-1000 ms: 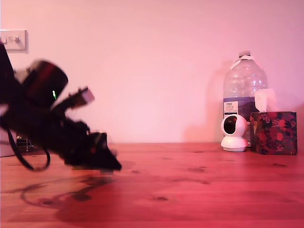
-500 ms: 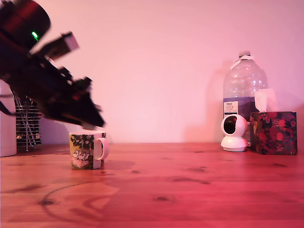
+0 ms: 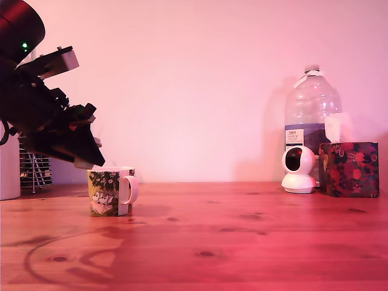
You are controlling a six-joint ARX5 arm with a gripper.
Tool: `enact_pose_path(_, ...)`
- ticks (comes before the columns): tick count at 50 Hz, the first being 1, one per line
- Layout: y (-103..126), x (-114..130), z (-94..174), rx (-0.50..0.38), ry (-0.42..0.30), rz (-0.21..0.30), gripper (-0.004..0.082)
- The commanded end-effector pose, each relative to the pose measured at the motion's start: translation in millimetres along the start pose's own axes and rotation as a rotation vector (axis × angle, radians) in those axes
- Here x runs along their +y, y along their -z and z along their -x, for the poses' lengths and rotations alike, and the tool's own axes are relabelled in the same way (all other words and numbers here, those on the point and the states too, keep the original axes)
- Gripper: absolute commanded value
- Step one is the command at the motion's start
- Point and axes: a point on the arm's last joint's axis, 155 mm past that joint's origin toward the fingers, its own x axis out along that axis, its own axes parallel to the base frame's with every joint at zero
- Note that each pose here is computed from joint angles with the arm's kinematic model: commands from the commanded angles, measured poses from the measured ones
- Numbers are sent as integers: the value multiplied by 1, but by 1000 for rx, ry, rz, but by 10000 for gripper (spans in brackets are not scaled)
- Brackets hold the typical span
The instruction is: Pick up the coffee capsules from the table one by one and drop them inside the nearest coffee cup
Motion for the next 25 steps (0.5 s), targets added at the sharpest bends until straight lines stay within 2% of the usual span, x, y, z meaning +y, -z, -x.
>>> enact_pose_path(1, -23, 9, 2, -40, -15, 17, 199)
enact_pose_path(12, -47, 27, -4, -17, -28, 47, 199)
enact_pose_path(25, -58, 38, -32, 55, -18, 68, 199)
